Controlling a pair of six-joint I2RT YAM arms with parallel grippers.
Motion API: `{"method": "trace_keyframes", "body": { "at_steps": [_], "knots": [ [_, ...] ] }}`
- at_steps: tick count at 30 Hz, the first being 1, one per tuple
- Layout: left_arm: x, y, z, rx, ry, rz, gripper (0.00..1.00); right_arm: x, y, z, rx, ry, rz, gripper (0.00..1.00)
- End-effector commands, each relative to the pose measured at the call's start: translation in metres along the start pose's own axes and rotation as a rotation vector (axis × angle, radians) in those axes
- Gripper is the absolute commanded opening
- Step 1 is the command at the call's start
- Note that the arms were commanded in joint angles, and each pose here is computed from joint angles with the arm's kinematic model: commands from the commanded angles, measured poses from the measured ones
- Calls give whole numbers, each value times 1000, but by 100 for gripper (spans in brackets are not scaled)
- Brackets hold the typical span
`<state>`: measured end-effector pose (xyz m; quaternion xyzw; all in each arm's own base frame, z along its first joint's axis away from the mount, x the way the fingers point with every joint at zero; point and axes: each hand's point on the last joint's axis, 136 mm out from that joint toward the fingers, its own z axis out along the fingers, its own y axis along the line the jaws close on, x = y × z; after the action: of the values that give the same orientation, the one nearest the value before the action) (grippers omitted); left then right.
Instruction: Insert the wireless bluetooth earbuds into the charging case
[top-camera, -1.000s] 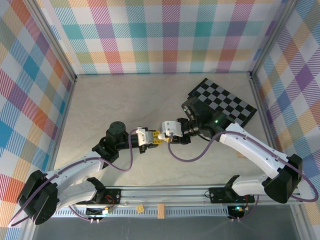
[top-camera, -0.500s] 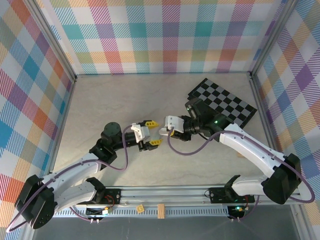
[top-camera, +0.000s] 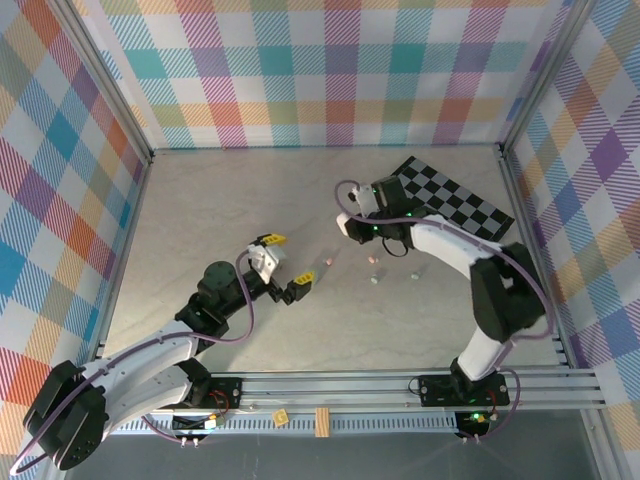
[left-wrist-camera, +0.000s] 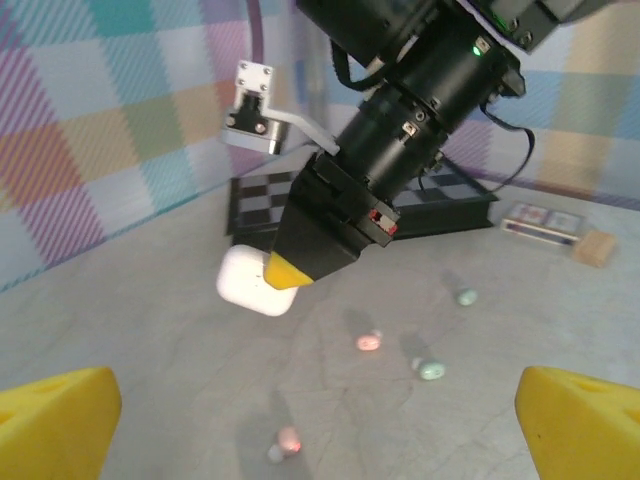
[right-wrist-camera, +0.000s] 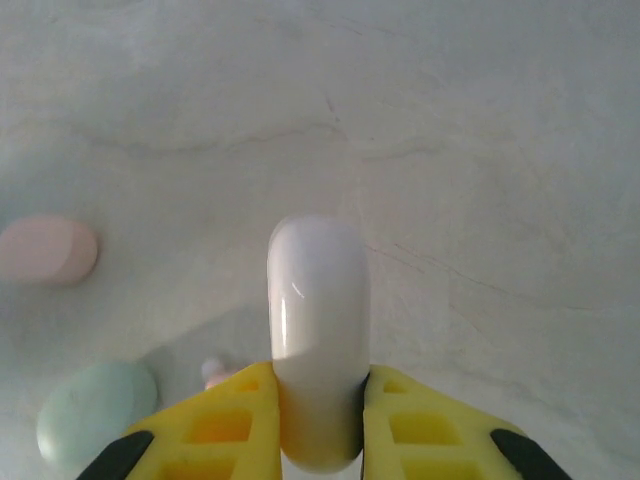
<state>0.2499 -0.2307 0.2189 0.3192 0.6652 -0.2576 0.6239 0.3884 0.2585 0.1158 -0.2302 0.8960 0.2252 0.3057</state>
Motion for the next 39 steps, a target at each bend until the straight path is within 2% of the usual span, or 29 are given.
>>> {"method": "trace_keyframes", "body": {
  "at_steps": [1,7,10,15,18,21,23,26,30,35,39],
  "knots": [
    [17,26,-3,-156,100,-107,100,-33,6,18,-78,-66,260,18],
    [45,41,-6,-293,223,-267,100,-37,-18,68,-70,14,550,16],
    [61,43,-5,-336,299,-343,100,-38,-27,91,-73,32,627,16],
    [75,30,3,-334,367,-363,100,-42,-39,116,-56,44,694,19],
    [83,20,10,-317,414,-325,100,-42,-48,119,-22,32,709,27],
    [90,17,14,-329,477,-300,100,-47,-50,104,3,-2,684,47],
    [96,16,16,-341,522,-291,100,-51,-49,85,23,-29,639,65],
    [105,18,19,-364,597,-285,100,-49,-47,55,59,-59,570,76],
    [120,18,25,-387,699,-283,100,-39,-45,16,107,-95,512,79],
    [132,20,32,-457,816,-303,89,-16,-47,-23,167,-106,486,79],
    [145,14,35,-454,914,-297,84,1,-49,-43,202,-104,479,79]
  ]
}}
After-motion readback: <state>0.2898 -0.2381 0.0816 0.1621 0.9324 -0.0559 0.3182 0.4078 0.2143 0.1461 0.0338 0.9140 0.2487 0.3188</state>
